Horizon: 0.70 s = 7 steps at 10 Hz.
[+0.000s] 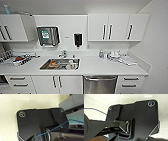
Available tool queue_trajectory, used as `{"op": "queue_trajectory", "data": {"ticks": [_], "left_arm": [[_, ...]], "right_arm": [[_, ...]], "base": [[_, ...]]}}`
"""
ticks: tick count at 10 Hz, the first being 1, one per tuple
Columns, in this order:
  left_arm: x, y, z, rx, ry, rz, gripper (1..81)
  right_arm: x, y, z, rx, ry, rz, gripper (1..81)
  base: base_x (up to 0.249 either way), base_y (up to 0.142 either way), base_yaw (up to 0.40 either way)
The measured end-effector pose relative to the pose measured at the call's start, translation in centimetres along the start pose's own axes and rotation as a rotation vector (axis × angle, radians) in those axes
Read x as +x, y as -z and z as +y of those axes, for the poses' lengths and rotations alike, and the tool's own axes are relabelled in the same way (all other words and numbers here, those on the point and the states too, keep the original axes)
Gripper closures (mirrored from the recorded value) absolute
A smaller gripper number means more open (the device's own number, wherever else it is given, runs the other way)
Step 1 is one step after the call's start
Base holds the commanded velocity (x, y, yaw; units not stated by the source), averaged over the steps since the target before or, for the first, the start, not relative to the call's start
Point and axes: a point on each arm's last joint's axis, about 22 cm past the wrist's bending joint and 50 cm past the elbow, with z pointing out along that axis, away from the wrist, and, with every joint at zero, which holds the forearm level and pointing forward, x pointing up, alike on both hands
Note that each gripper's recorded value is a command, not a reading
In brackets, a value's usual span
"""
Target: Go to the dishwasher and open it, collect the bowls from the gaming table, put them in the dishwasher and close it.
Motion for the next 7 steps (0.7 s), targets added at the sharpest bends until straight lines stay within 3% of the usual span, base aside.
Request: {"op": "queue_trajectory", "data": {"ticks": [4,7], "left_arm": [[0.22,0.07,-0.21,0.003,-0.001,0.002,1.0],[-0.03,0.11,-0.27,0.004,0.000,-0.001,1.0]], "right_arm": [[0.44,-0.04,0.02,0.000,0.002,0.005,1.0],[0.23,-0.11,-0.20,0.003,0.001,0.002,1.0]], "base": [[0.105,0.066,0.000],[0.105,0.000,0.000]]}}
